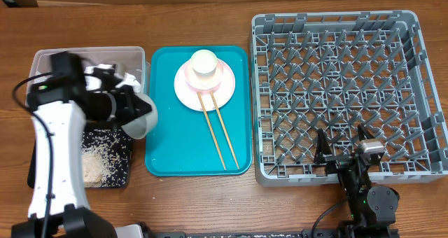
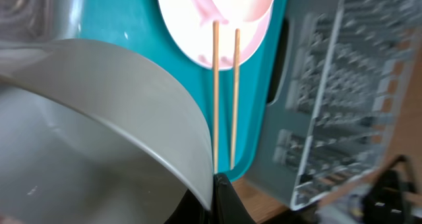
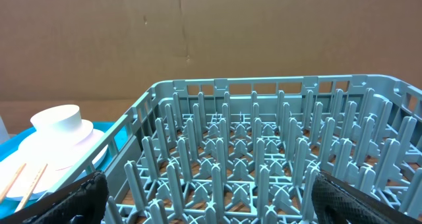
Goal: Sort waste into correct bins and load items into the dishwasher
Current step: 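Carry the emptied grey bowl back and set it on the teal tray, then raise the left gripper away from the bowl toward the bin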
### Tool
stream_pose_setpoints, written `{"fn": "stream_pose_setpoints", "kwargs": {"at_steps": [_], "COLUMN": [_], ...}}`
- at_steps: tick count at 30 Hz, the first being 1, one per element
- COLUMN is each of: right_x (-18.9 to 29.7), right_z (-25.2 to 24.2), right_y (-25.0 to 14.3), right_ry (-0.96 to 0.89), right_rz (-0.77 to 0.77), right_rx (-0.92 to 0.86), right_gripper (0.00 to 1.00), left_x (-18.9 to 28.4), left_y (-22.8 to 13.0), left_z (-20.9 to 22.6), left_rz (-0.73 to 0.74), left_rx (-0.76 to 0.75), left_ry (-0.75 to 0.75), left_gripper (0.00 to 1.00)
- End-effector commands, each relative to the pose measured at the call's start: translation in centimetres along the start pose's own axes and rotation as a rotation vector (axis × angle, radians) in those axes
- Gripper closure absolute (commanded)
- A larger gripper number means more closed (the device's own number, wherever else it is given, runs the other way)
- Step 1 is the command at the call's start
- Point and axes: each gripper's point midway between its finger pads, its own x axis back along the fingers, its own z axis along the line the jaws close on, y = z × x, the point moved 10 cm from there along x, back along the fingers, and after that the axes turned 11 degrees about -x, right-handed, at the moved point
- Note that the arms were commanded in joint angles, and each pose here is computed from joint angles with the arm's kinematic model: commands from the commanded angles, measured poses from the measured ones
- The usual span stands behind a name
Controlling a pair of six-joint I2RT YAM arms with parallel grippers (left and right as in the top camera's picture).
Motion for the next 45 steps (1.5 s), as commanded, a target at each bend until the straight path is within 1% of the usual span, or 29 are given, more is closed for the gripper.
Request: {"fn": "stream_pose_setpoints", "kwargs": {"at_steps": [1, 4, 8, 10, 13, 20, 27, 31, 35, 36, 37, 38, 39, 40, 41, 42, 43, 45], "right_x": [0.0, 0.0, 0.0, 0.0, 0.0, 0.0, 0.0, 0.0, 0.0, 0.0, 0.0, 0.0, 0.0, 0.0, 0.0, 0.0, 0.0, 0.0], "right_z": [-0.1, -0.1, -0.1, -0.1, -0.1, -0.1, -0.1, -0.1, -0.1, -0.1, -0.1, -0.1, -0.1, -0.1, -0.1, -0.1, -0.1, -0.1], "right_y": [-0.2, -0.2, -0.2, -0.2, -0.2, -0.2, -0.2, -0.2, -0.2, -0.2, -0.2, -0.2, -0.2, -0.2, -0.2, -0.2, -0.2, -0.2], "right_ry": [-0.003, -0.003, -0.003, -0.003, -0.003, -0.003, -0.003, -0.003, -0.003, -0.003, -0.003, -0.003, -0.003, -0.003, -0.003, -0.003, -0.003, -0.003], "right_rz": [-0.003, -0.003, -0.003, -0.003, -0.003, -0.003, -0.003, -0.003, -0.003, -0.003, -0.003, -0.003, -0.003, -0.003, -0.003, -0.003, -0.003, -0.003], "right_rx": [0.004, 0.004, 0.004, 0.004, 0.004, 0.004, 0.004, 0.004, 0.004, 0.004, 0.004, 0.004, 0.004, 0.004, 0.004, 0.004, 0.004, 0.004], "right_gripper": [0.00, 0.00, 0.00, 0.00, 0.00, 0.00, 0.00, 0.00, 0.00, 0.00, 0.00, 0.00, 0.00, 0.00, 0.00, 0.00, 0.00, 0.00], "left_x": [-0.7, -2.8, -5.8, -8.0, -10.1, -13.2, -15.5, -16.4, -16.6, -16.5, -16.5, -16.5, -16.6, -16.6, -16.5, -16.5, -16.6, -16.4], "left_y": [-0.2, -1.0, -2.0, -2.8, -3.7, -4.8, -4.9, -5.0, -4.9, -4.9, -4.9, -4.9, -4.9, -4.9, -4.9, -4.9, -4.9, -4.7], "left_z": [-2.3, -4.3, -6.4, -7.6, -8.3, -7.4, -6.2, -5.6, -5.2, -5.2, -5.2, -5.2, -5.2, -5.2, -5.2, -5.2, -5.3, -5.7], "left_rz": [0.026, 0.079, 0.112, 0.135, 0.151, 0.213, 0.294, 0.327, 0.325, 0.323, 0.323, 0.323, 0.326, 0.328, 0.329, 0.329, 0.330, 0.323], "left_rx": [-0.033, -0.098, -0.163, -0.218, -0.250, -0.253, -0.234, -0.226, -0.232, -0.234, -0.234, -0.234, -0.233, -0.232, -0.232, -0.231, -0.229, -0.229], "left_ry": [0.171, 0.254, 0.375, 0.388, 0.410, 0.506, 0.539, 0.556, 0.598, 0.605, 0.605, 0.604, 0.601, 0.599, 0.598, 0.595, 0.588, 0.569], "left_gripper": [0.96, 0.96, 0.96, 0.96, 0.96, 0.96, 0.96, 0.96, 0.96, 0.93, 0.84, 0.73, 0.66, 0.56, 0.55, 0.50, 0.48, 0.49]}}
